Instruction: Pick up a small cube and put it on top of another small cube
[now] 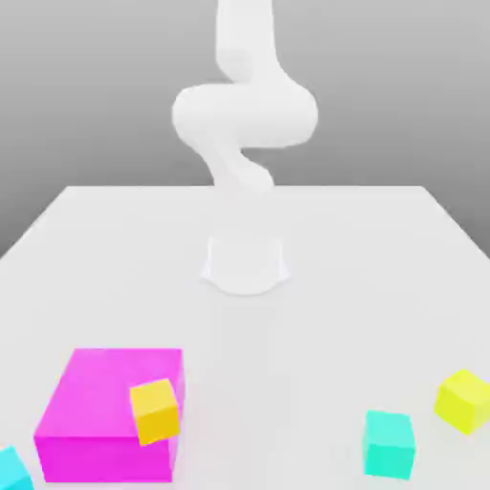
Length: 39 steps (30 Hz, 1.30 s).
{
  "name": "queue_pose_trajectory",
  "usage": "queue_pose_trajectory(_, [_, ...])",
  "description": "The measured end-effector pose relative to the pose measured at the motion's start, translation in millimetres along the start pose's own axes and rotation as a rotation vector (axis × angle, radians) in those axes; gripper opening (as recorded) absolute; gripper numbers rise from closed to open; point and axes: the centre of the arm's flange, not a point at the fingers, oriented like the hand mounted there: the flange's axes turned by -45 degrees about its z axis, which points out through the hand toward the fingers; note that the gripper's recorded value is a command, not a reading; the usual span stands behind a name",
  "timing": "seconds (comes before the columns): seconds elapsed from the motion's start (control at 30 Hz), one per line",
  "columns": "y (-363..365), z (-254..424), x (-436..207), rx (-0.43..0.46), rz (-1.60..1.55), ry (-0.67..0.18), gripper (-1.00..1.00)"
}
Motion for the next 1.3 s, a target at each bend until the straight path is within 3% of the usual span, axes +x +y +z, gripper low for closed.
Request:
queue_pose_trajectory(0.4, [-137, 212, -71, 0.043, -0.249, -0.32, 0.0])
queue_pose_trajectory(0.87, [-284, 346, -290, 0.22, -0.539, -0.671, 0.0])
queue_pose_trajectory(1.03, [-295, 389, -344, 0.239, -0.557, -0.699, 0.0])
queue_pose_trajectory(1.07, [-295, 396, -352, 0.239, -0.558, -0.7, -1.0])
queue_pose_trajectory(1.3, [-295, 396, -352, 0.24, -0.558, -0.699, -1.0])
